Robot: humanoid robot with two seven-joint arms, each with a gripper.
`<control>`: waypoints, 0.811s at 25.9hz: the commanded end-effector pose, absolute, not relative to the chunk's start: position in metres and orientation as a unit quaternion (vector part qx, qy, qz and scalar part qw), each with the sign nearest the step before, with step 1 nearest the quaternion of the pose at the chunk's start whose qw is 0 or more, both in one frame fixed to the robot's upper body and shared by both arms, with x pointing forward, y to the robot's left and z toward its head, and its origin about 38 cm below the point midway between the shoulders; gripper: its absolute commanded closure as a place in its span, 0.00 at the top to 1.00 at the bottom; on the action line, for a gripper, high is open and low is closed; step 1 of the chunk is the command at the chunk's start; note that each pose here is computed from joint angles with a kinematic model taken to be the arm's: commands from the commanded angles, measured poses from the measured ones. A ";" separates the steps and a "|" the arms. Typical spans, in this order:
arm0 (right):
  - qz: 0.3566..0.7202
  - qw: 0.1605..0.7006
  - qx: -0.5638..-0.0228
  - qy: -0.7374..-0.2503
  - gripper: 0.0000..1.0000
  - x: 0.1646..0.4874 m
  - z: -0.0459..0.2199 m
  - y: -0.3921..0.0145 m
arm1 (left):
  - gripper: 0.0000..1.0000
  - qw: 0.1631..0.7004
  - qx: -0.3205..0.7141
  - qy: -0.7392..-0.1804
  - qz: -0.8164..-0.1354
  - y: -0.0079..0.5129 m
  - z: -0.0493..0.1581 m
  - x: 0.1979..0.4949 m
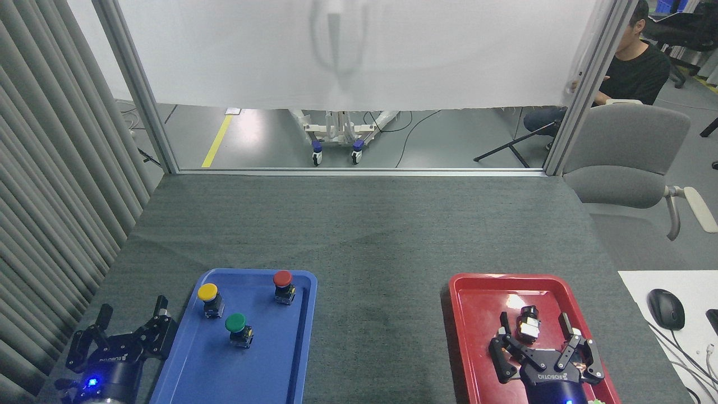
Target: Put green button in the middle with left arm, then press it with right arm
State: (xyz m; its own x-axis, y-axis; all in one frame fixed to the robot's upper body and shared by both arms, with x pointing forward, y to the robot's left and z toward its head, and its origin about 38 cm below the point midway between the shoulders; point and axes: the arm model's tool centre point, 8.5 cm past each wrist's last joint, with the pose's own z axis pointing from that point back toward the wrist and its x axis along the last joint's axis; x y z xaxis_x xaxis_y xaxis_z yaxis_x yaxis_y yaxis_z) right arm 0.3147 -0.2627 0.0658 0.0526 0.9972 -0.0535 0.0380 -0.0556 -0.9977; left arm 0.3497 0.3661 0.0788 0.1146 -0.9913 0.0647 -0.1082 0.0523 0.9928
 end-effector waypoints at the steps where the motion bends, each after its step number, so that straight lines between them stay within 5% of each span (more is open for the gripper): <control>1: 0.491 0.489 -0.538 -0.481 1.00 0.314 0.066 -0.265 | 1.00 0.518 0.536 -0.512 -0.427 0.361 0.076 0.344; 21: 0.491 0.489 -0.537 -0.480 1.00 0.314 0.065 -0.265 | 1.00 0.483 0.520 -0.545 -0.446 0.340 0.090 0.344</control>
